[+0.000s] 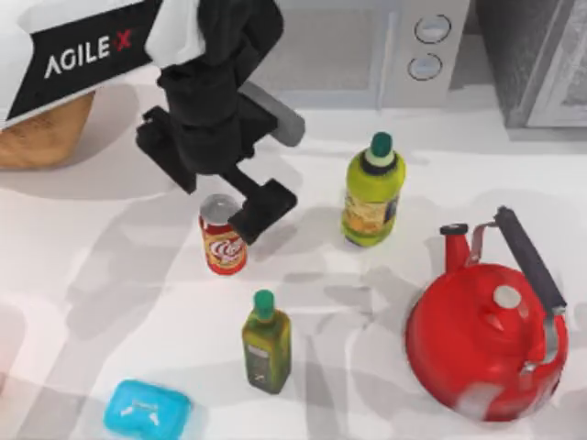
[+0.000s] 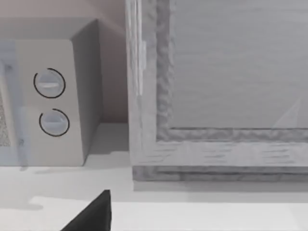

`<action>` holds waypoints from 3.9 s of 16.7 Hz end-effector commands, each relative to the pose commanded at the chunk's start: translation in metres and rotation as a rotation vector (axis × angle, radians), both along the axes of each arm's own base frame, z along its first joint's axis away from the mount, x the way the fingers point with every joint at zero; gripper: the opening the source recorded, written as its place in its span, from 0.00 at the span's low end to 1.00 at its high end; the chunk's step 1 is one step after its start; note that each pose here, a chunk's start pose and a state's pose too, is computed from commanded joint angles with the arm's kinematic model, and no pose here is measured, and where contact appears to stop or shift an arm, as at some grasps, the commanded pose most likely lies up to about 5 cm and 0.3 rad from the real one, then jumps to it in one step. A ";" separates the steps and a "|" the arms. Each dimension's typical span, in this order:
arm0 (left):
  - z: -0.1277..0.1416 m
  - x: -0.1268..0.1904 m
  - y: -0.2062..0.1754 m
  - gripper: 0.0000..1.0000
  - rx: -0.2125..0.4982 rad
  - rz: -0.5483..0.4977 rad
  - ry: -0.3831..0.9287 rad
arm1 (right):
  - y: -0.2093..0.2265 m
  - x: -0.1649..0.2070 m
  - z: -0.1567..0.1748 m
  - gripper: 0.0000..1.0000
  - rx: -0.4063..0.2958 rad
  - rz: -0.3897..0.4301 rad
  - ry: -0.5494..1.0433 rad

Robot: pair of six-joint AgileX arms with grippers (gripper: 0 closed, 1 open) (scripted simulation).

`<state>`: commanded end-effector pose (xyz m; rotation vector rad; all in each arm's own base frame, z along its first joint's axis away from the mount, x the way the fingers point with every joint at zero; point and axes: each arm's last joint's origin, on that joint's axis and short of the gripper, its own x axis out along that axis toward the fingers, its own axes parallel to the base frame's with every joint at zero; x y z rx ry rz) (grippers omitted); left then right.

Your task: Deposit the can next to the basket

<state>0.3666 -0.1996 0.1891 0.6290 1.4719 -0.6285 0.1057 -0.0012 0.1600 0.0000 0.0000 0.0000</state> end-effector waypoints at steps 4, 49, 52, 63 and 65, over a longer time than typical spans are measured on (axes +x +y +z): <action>-0.029 -0.001 0.000 1.00 0.002 0.000 0.003 | 0.000 0.000 0.000 1.00 0.000 0.000 0.000; -0.009 -0.011 0.349 0.00 0.005 0.785 0.000 | 0.000 0.000 0.000 1.00 0.000 0.000 0.000; -0.009 -0.010 0.348 0.00 0.005 0.779 -0.002 | 0.000 0.000 0.000 1.00 0.000 0.000 0.000; -0.017 -0.011 0.349 0.23 0.005 0.785 0.000 | 0.000 0.000 0.000 1.00 0.000 0.000 0.000; -0.017 -0.011 0.349 0.38 0.005 0.785 0.000 | 0.000 0.000 0.000 1.00 0.000 0.000 0.000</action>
